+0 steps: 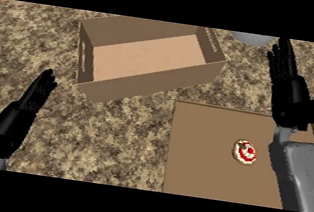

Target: Pick the cupcake from the tray and place it in the cardboard box

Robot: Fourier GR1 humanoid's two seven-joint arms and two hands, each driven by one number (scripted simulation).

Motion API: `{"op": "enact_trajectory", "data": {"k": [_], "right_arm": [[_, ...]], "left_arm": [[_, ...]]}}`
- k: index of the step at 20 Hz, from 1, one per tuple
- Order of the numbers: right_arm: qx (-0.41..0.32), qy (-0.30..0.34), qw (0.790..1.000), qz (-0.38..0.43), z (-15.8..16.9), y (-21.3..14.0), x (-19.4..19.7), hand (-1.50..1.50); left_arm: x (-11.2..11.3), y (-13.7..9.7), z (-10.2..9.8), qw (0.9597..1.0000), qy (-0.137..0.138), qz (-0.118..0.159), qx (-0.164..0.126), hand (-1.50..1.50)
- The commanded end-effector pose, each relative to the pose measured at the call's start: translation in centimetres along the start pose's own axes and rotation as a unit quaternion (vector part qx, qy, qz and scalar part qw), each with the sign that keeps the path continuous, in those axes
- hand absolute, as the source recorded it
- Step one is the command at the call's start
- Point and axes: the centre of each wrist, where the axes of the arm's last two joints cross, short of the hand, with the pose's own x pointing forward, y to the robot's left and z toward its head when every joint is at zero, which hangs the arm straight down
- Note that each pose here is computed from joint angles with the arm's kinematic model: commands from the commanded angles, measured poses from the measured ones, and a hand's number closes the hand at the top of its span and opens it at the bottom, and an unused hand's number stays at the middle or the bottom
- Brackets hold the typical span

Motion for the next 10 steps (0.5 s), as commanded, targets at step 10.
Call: {"op": "enact_trajectory", "data": {"k": [10], "right_arm": [[0.178,0.078,0.931,0.310,9.3,-6.3,-4.6,-1.50]], "left_arm": [[-1.4,7.7,0.3,0.9625,0.142,-0.165,0.162,0.00]]}}
